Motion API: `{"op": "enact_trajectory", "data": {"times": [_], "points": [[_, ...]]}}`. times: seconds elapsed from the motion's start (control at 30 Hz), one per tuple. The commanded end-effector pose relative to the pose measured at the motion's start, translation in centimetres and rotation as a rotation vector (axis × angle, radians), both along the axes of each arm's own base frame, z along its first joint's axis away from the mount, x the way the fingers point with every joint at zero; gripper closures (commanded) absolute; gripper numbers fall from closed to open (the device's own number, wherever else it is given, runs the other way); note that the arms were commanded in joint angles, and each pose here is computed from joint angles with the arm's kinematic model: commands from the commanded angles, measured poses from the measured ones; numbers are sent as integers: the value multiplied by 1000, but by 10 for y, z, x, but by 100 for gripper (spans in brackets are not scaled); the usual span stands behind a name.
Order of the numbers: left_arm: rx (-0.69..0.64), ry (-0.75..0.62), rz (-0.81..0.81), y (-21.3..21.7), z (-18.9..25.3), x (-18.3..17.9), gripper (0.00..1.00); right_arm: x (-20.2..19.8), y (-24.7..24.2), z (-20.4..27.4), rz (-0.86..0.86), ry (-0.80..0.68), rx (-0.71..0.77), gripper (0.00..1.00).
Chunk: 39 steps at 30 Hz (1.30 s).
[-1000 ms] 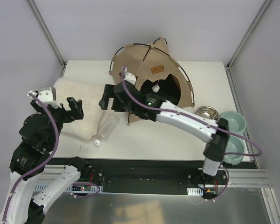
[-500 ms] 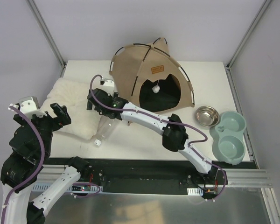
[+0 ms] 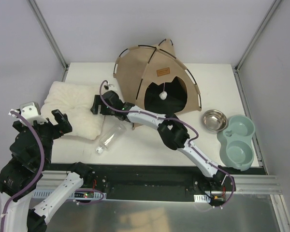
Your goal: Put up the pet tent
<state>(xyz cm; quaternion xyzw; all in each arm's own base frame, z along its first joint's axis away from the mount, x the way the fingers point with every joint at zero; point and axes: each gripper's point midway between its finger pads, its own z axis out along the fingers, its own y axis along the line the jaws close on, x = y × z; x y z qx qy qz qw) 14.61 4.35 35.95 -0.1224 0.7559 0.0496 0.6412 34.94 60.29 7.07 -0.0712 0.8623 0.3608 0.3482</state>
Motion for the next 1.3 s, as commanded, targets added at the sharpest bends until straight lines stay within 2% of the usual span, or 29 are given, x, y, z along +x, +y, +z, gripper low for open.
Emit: {"op": "enact_trajectory", "data": {"times": [0.0,0.1,0.13,0.17,0.27,0.43,0.63,0.77,0.97,1.1,1.27], "points": [[-7,3,-3,0,4,-2,2,4,13,14,78,0,79,29],[-3,6,-5,0,4,-3,2,12,12,31,48,-54,85,82],[-4,5,-6,0,4,-4,2,16,10,39,36,-79,91,95],[-4,3,-6,1,4,-5,2,18,9,49,32,-107,97,100],[-13,-5,-15,0,6,-6,2,21,6,87,34,-196,123,100],[-30,-20,-38,-3,10,-9,2,18,-3,191,51,-349,225,100],[-42,-28,-103,-13,16,-9,2,-9,-26,311,122,-481,363,100],[-58,-43,-176,-25,24,-11,2,-29,-55,366,130,-557,393,100],[-76,-61,-265,-39,37,-13,2,-70,-128,454,123,-673,416,100],[-114,-66,-284,-46,42,-12,2,-100,-188,486,109,-701,369,100],[-125,-20,-342,-66,33,4,2,-120,-275,506,-26,-730,285,100]]}}
